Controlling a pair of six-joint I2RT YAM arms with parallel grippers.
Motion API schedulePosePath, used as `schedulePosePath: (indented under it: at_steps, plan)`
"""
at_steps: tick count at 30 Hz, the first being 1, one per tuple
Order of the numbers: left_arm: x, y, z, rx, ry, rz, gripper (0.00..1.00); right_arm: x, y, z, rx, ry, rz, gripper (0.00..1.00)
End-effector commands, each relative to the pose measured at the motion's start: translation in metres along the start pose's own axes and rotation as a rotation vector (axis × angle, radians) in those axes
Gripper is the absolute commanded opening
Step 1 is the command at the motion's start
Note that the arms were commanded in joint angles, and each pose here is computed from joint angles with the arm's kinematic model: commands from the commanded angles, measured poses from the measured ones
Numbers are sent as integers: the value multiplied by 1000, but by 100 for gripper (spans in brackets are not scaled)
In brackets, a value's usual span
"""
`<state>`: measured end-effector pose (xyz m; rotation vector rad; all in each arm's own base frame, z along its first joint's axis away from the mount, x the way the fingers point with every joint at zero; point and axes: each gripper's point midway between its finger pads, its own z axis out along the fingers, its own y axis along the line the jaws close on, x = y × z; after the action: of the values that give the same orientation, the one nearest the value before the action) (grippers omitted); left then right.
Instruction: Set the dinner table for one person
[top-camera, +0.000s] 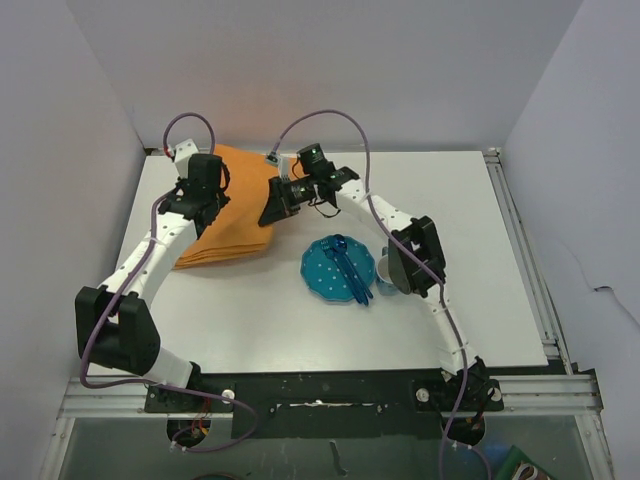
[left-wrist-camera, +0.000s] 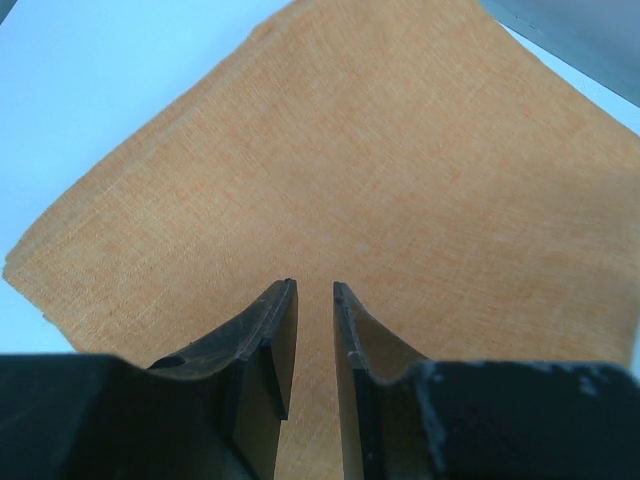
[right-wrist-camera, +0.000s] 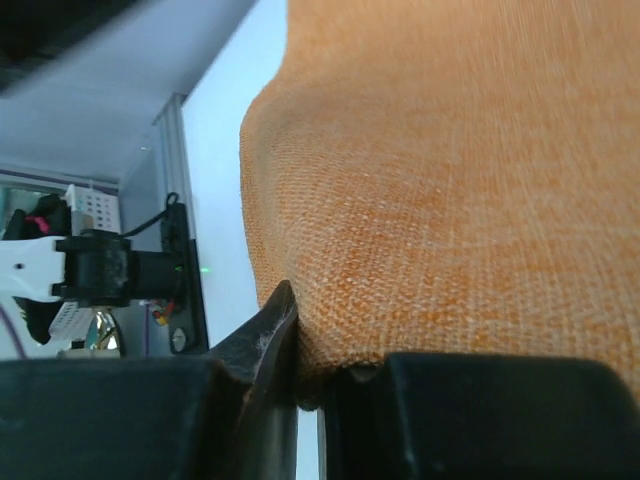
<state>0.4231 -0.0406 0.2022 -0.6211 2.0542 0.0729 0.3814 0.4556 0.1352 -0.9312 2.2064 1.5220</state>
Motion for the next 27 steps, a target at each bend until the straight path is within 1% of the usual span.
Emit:
schedulePosePath:
  at_steps: [1, 5, 12, 16, 18, 19, 20, 21, 22, 23, 24, 26, 27]
  plan:
    - [-15, -6, -3, 16, -56, -17, 22, -64, 128, -58, -171, -116, -204, 0]
    - [-14, -8, -1, 16, -52, -15, 22, -55, 121, -62, -103, -90, -172, 0]
    - [-12, -8, 1, 12, -48, -12, 22, -12, 92, -59, 48, -18, -122, 0]
    - [-14, -8, 1, 13, -50, -13, 22, 1, 91, -60, 73, 7, -116, 0]
    - [-15, -9, 0, 16, -52, -15, 22, 3, 98, -62, 55, 15, -125, 0]
    - [-15, -10, 1, 17, -51, -15, 22, 3, 100, -62, 40, 21, -128, 19]
    - [-15, -10, 1, 16, -51, -15, 22, 4, 103, -62, 30, 24, -135, 47]
    - [-15, -10, 1, 17, -50, -16, 22, 4, 106, -63, 21, 24, -146, 60]
    - [-15, -10, 1, 18, -50, -15, 22, 3, 108, -63, 17, 24, -156, 70]
    - [-15, -10, 1, 18, -50, -17, 22, 3, 111, -64, 14, 22, -165, 76]
    - [-15, -11, 1, 18, -50, -16, 22, 1, 113, -65, 7, 19, -175, 79]
    - [-14, -11, 2, 18, -47, -13, 22, -1, 117, -67, 6, 20, -185, 82]
    - [-13, -11, 3, 18, -44, -11, 22, -2, 118, -69, 12, 21, -190, 83]
